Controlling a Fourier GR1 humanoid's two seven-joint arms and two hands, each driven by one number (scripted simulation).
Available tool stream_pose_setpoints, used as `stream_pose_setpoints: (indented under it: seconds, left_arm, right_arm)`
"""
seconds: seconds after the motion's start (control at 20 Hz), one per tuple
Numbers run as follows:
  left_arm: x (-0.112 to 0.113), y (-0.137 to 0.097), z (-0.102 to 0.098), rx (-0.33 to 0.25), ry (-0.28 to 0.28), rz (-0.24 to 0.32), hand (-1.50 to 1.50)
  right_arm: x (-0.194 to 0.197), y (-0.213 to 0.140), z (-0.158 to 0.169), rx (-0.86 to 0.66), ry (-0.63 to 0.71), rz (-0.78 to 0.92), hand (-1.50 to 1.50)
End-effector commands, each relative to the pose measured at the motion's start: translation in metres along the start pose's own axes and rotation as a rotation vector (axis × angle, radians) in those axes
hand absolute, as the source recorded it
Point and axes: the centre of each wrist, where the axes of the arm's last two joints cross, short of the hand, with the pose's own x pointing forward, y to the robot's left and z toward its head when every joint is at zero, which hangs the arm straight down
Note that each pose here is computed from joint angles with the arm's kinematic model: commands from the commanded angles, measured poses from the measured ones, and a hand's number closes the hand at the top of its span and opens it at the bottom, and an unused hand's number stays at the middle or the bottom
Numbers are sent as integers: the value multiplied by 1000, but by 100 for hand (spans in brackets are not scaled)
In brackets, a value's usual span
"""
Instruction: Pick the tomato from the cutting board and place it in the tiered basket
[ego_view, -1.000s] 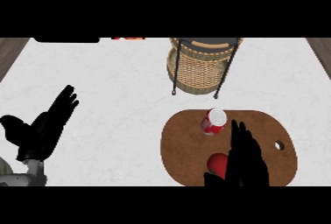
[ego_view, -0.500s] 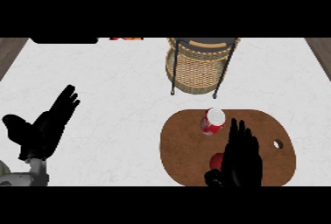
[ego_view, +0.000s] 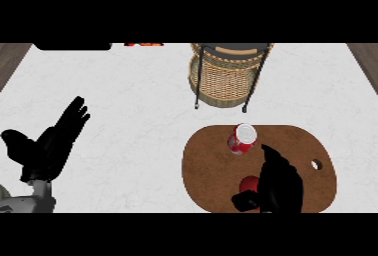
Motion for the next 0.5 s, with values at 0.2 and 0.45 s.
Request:
stream_pose_setpoints:
  seconds: [0.2,0.45]
  left_arm:
    - [8,8,-15,-4,-1,12,0]
    - [1,-11,-11,4,-8,-3,0]
  right_arm:
    - [-4,27,3,111,63,136,150]
    - [3,19,-11,67,34,186,150]
